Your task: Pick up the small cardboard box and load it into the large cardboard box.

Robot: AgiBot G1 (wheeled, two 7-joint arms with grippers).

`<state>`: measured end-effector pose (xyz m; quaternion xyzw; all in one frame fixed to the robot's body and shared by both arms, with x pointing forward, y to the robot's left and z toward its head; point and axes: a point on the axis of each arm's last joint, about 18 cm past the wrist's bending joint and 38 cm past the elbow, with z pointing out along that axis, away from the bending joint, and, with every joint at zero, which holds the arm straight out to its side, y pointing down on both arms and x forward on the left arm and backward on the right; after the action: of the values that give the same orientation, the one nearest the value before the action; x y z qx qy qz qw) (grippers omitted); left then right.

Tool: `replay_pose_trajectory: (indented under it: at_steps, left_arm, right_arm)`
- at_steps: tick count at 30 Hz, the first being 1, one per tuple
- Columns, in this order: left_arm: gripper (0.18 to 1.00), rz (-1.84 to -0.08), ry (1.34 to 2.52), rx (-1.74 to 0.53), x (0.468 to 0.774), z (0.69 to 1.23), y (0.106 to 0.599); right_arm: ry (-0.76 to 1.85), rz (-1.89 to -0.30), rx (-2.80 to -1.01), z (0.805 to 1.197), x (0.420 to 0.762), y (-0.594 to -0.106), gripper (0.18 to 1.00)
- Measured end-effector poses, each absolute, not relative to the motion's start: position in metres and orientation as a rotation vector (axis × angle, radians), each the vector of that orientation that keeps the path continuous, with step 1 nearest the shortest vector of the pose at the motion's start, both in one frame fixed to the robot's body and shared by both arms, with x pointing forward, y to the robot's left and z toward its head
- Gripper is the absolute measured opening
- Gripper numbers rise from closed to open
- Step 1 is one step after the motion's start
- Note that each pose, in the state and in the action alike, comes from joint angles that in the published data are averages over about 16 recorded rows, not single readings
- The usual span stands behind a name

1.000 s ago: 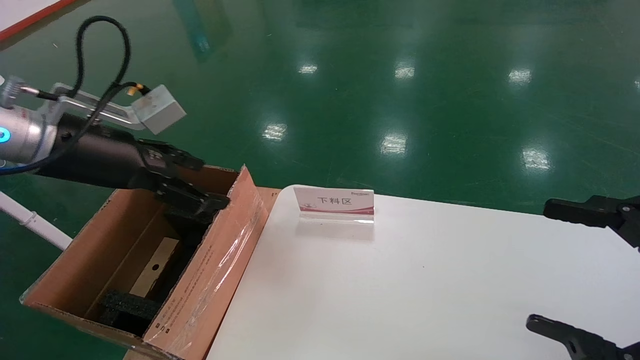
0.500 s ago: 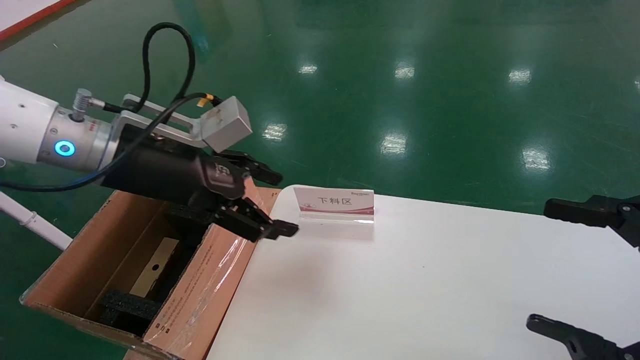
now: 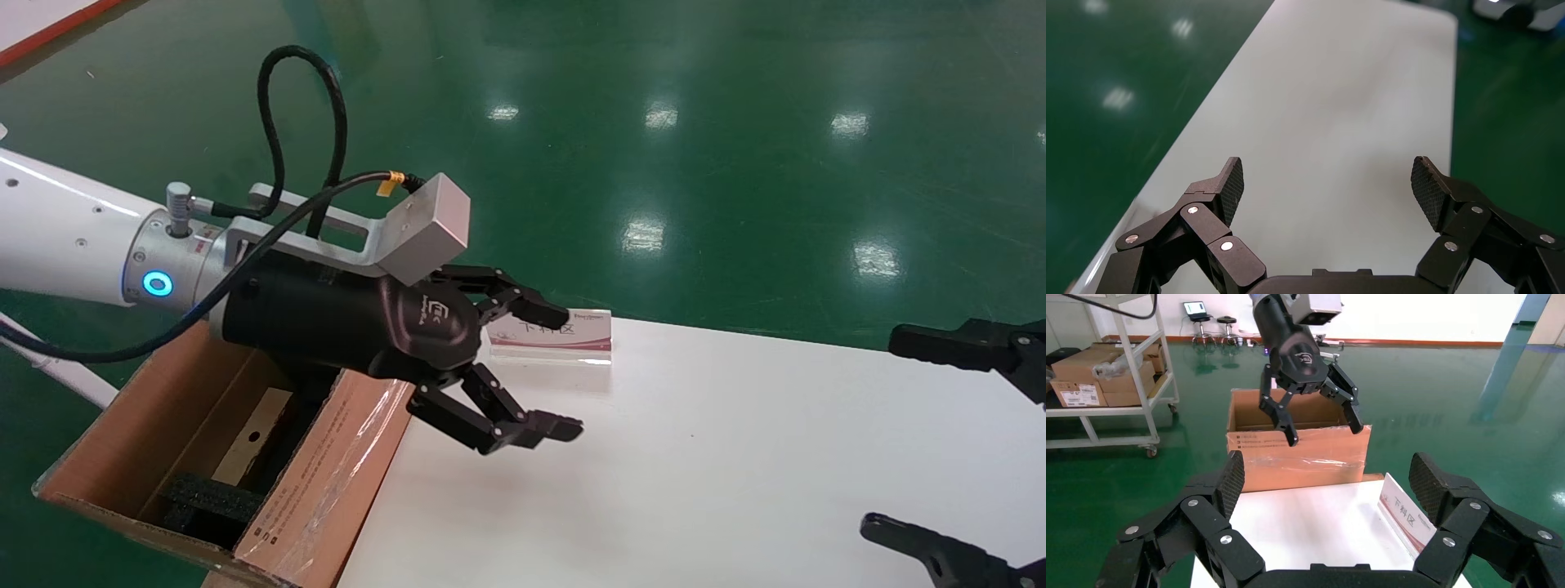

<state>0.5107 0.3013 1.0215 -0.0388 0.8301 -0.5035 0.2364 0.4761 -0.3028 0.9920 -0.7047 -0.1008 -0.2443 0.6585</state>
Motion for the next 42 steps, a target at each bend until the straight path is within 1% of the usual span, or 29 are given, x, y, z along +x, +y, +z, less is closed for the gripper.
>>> replay_pose_trajectory:
  at_steps: [7,15,22,26,34,42]
  left_arm:
    - [1.001,-1.520,2.215,0.042,0.502,1.014,0.291]
    - [1.001,-1.670,2.096,0.179,0.491,1.005,0.289]
    - [1.001,-1.768,1.977,0.252,0.480,0.996,0.296]
    - [1.001,-1.801,1.928,0.272,0.475,0.992,0.300]
    - [1.001,-1.823,1.894,0.282,0.472,0.990,0.303]
    - [1.001,-1.815,1.907,0.281,0.473,0.991,0.302]
  right_arm:
    - [-0.228,-0.553,-1.595,0.992,0.476,-0.303,1.001]
    - [-0.228,-0.553,-1.595,0.992,0.476,-0.303,1.001]
    - [-0.228,-0.553,-1.595,0.992,0.476,-0.303,1.001]
    - [-0.228,-0.553,-1.595,0.992,0.476,-0.303,1.001]
    - [-0.228,-0.553,-1.595,0.992,0.476,-0.303,1.001]
    - [-0.228,-0.553,-1.595,0.992,0.476,-0.303,1.001]
